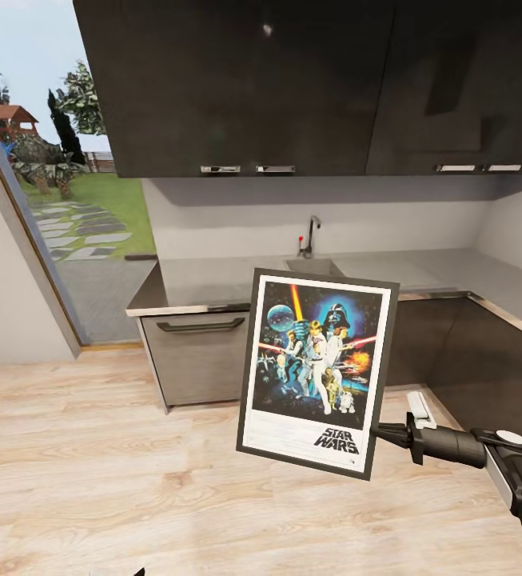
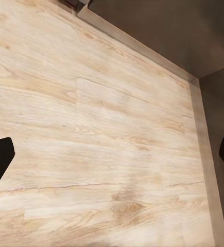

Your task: Pick up the poster from the kitchen countertop and hang it on one of the wall nails in the kitchen.

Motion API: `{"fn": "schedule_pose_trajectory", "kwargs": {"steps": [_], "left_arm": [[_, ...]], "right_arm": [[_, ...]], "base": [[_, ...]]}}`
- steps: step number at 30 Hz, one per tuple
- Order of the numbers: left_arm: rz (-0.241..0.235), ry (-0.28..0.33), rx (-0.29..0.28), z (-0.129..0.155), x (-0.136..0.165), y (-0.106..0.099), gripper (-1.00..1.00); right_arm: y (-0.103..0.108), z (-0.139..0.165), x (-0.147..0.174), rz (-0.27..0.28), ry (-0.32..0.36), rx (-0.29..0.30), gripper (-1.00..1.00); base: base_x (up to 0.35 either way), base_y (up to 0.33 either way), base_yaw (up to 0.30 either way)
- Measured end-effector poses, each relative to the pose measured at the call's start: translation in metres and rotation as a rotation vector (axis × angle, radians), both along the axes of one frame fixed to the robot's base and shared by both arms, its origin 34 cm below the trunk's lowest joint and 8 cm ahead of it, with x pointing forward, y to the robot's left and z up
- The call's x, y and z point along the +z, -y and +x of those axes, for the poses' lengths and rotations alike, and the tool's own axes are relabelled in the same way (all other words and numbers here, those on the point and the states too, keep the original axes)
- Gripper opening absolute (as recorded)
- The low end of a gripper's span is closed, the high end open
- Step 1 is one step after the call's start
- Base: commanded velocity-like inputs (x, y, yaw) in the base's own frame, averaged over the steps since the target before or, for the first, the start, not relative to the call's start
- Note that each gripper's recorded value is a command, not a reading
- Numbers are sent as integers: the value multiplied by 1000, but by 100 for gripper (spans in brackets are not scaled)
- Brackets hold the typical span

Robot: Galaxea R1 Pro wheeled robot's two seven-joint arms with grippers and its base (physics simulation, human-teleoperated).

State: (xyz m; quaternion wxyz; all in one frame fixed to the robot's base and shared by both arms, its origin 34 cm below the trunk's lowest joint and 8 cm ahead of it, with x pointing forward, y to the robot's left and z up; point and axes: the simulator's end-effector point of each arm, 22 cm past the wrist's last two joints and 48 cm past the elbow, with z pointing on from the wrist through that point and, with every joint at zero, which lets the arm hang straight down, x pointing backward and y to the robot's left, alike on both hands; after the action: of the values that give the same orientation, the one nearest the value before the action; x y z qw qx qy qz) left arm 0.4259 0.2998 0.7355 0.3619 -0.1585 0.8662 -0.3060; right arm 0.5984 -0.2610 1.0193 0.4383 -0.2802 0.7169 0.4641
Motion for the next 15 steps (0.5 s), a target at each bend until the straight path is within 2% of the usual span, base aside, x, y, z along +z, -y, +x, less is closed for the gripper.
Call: {"fn": "schedule_pose_trajectory", "kwargs": {"steps": [5, 15], "left_arm": [[1, 0, 1, 0, 0, 0, 100], [1, 1, 2, 0, 0, 0, 100]], "right_arm": [[0, 0, 0, 0, 1, 0, -100], [0, 0, 0, -1, 3, 1, -100]], "base": [[0, 0, 84], [0, 0, 263]]}}
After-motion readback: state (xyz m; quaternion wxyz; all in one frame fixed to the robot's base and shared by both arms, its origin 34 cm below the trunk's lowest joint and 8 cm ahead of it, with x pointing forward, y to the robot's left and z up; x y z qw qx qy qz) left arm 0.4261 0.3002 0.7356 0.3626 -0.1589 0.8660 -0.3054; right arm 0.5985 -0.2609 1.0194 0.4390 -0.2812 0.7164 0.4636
